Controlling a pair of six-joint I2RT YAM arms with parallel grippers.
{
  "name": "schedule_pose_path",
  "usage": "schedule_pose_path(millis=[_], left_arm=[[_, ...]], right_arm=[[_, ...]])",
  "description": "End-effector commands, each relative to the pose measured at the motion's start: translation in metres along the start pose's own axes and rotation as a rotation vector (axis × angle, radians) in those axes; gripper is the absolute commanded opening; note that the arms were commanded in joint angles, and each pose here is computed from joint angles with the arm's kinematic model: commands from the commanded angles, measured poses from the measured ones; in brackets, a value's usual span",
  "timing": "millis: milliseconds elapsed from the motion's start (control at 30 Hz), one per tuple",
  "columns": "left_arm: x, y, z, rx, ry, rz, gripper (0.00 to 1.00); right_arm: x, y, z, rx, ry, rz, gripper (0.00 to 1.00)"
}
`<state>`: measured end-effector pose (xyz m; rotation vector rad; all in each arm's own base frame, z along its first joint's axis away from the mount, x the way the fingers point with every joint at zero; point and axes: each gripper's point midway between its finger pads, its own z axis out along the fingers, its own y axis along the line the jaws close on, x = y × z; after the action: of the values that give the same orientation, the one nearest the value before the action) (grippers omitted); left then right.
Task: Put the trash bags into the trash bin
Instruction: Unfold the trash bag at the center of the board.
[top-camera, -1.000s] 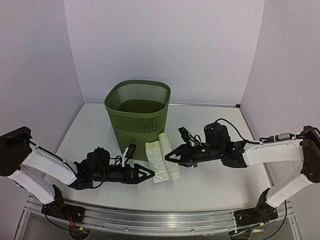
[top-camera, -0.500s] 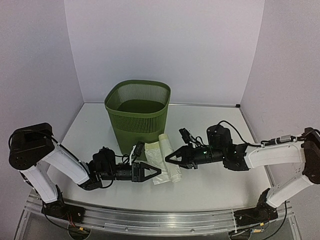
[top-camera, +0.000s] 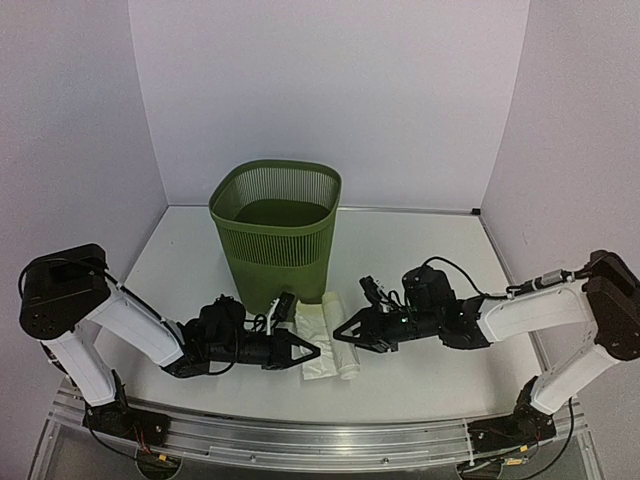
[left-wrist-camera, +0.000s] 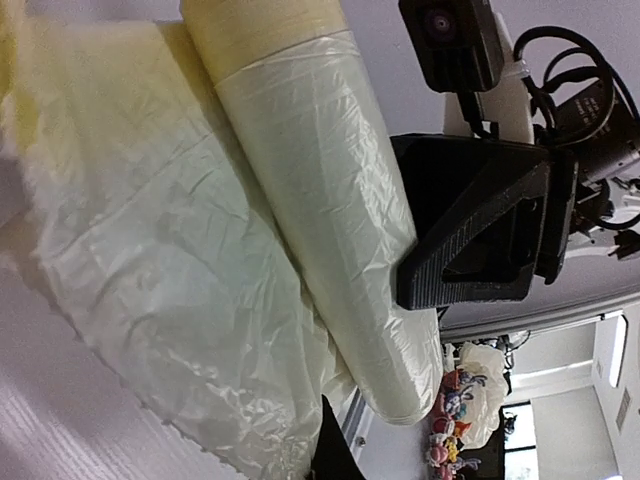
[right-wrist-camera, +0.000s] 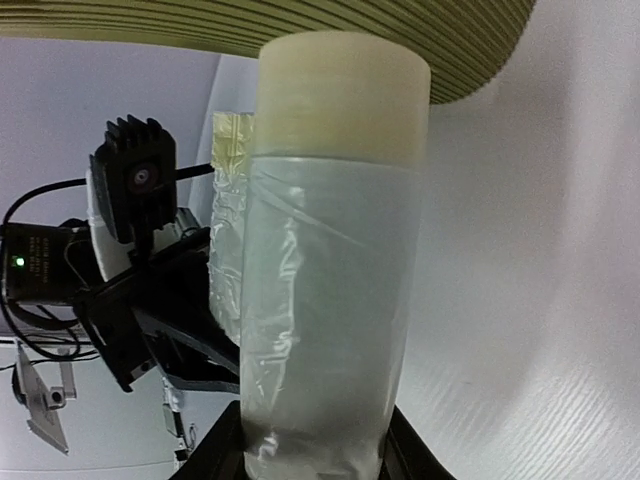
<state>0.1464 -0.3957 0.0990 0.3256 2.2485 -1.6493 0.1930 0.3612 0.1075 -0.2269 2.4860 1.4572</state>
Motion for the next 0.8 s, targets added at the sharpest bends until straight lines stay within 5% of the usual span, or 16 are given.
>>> schedule_pose_path(millis=[0,167,367,533,633,767], left_arm=[[0.012,0.030,0.003,-0.162,0.064,-0.056,0.00],[0.017,0.034,0.009,-0.171,0.098,-0.066,0.00],[0.019,0.025,0.013,-0.186,0.131,-0.051,0.00],[0.017,0.008,0.024,-0.295,0.170,0.040,0.00],[0.013,-0.018,0.037,-0.246,0.191,0.080,0.00],[0.011,-0.039,0.053,-0.239,0.225,0.133,0.00]], right_arm=[[0.006,-0.039,0.017,0.145,0.028,-0.015,0.42],[0.010,-0.058,0.032,0.208,0.067,-0.014,0.46],[0.010,-0.059,0.033,0.331,0.067,-0.109,0.75],[0.005,-0.055,0.024,0.383,0.028,-0.121,0.84],[0.005,-0.056,0.021,0.399,0.022,-0.116,0.95],[-0.003,-0.061,0.003,0.457,-0.046,-0.124,0.97]])
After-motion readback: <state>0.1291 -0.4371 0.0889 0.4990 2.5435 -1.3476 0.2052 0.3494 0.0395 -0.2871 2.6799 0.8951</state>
